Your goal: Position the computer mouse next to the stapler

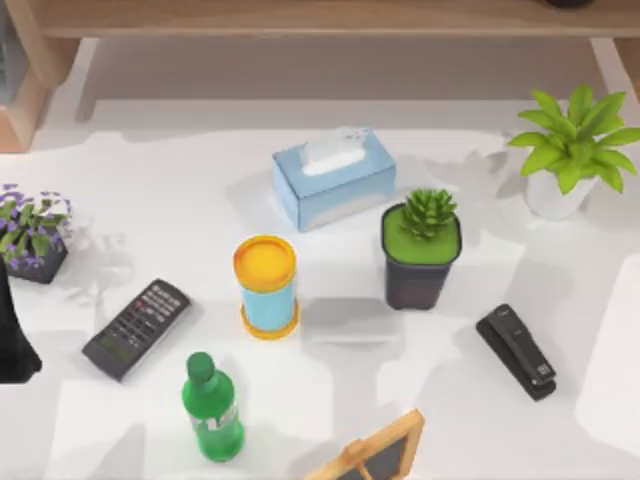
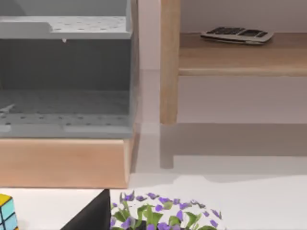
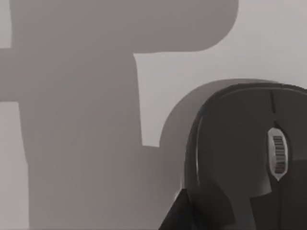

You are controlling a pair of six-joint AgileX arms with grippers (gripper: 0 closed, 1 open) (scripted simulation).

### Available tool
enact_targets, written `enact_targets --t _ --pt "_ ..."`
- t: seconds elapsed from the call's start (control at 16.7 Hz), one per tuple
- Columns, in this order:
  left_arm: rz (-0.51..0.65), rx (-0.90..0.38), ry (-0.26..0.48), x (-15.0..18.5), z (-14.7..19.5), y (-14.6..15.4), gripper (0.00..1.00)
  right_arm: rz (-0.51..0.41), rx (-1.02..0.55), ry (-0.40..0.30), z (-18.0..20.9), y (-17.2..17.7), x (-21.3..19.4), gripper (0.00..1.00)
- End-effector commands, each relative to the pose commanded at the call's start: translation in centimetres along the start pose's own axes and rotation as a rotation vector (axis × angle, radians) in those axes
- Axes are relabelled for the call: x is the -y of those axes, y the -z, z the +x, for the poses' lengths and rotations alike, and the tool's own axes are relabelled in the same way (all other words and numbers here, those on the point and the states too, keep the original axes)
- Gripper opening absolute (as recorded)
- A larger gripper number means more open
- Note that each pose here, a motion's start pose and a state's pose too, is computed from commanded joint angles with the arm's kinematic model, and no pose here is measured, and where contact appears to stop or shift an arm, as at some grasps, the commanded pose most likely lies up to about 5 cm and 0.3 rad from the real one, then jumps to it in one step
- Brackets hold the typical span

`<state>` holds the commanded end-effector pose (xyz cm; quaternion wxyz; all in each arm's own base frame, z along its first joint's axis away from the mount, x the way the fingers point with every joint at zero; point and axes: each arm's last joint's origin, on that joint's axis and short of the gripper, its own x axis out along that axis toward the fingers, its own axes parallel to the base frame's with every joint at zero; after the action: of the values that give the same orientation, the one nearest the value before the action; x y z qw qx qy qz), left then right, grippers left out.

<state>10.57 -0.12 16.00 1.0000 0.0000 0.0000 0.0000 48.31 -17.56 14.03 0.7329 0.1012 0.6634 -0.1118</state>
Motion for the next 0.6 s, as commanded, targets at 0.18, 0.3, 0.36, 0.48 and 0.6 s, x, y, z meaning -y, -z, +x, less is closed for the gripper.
enact_targets --t 0.18,0.3,0.36,0.48,0.6 --pt "0.000 0.000 0.000 0.0 0.0 0.0 1.00 0.008 0.018 -0.002 -1.1 0.1 0.2 0.00" --pt "0.000 0.000 0.000 0.0 0.0 0.0 1.00 0.025 0.036 -0.010 -2.6 0.5 0.5 0.00" --pt "0.000 0.000 0.000 0.0 0.0 0.0 1.00 0.034 0.049 -0.017 -3.4 0.7 0.6 0.00" --pt "0.000 0.000 0.000 0.0 0.0 0.0 1.00 0.049 0.084 -0.037 -5.3 1.3 0.7 0.00" --pt "0.000 0.000 0.000 0.0 0.0 0.0 1.00 0.056 0.131 -0.067 -7.3 2.0 0.5 0.00"
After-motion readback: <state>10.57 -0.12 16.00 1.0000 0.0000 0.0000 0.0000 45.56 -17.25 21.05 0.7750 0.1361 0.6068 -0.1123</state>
